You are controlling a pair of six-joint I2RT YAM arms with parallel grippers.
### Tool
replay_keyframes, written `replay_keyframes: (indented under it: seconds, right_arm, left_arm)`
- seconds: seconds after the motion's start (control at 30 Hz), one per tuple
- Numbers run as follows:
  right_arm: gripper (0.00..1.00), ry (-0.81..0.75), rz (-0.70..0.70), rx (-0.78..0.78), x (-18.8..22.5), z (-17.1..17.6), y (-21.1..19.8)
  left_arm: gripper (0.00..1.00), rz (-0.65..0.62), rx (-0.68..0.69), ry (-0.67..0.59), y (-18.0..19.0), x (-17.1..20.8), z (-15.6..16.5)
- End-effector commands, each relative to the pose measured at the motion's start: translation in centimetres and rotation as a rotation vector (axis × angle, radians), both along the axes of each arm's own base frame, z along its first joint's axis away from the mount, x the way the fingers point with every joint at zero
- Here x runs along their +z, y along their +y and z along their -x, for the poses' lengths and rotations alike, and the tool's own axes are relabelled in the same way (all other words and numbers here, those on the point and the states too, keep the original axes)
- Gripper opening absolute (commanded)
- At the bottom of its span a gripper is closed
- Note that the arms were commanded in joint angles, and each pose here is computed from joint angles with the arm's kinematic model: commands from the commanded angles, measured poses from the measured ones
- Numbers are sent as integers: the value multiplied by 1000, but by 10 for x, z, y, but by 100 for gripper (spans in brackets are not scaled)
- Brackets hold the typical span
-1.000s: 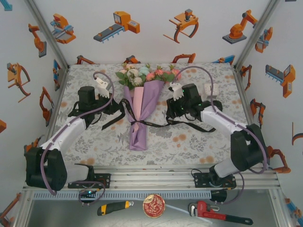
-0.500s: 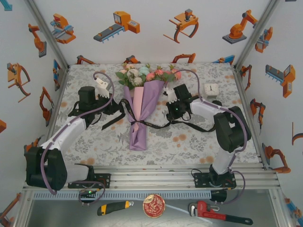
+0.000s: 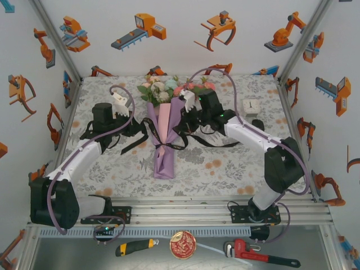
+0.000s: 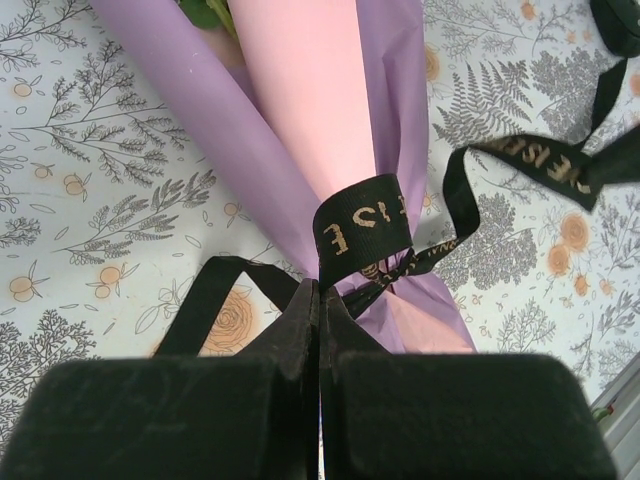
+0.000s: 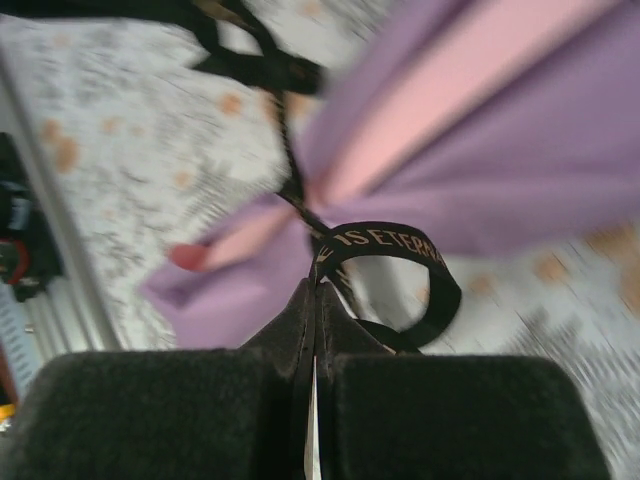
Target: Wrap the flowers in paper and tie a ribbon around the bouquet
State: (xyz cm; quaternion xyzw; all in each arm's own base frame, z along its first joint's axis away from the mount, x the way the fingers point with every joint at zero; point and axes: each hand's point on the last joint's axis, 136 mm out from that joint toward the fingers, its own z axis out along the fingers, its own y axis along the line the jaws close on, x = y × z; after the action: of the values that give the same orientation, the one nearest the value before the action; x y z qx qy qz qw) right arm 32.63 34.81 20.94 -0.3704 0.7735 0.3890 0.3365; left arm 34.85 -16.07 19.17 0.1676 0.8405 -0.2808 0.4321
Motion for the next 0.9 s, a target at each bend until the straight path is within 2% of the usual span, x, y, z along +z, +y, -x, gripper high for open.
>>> replay_keyframes:
  seconds: [0.0, 0.1, 0.23, 0.4, 0.43, 0.5, 0.57, 0.63, 0.77, 0.87]
  right_arm:
    - [0, -17, -149, 72, 32, 4, 38]
    - [0, -19, -166, 49, 33, -12, 63]
    - [0, 8, -164, -112, 23, -59, 74]
    - [0, 121, -178, -128, 13, -82, 103]
    - [2, 142, -182, -117, 13, -81, 111]
    - [26, 146, -190, -57, 19, -72, 125]
    - [42, 128, -196, -34, 30, -66, 128]
    - [46, 104, -202, -70, 39, -70, 115]
    - [46, 99, -207, -124, 50, -79, 77]
    - [44, 83, -195, -92, 52, -69, 55]
  left_arm:
    - [0, 26, 0, -24, -3, 12, 2]
    - [0, 30, -2, -25, -3, 12, 4]
    - [0, 21, -1, -27, -1, 13, 8]
    - [0, 16, 1, -39, 1, 14, 12]
    - [0, 14, -1, -40, 1, 14, 13]
    - [0, 10, -2, -37, 0, 13, 13]
    - [0, 8, -2, -40, 1, 13, 13]
    - [0, 9, -1, -40, 1, 12, 12]
    - [0, 17, -5, -32, -1, 10, 10]
    - [0, 28, -13, -25, -4, 9, 9]
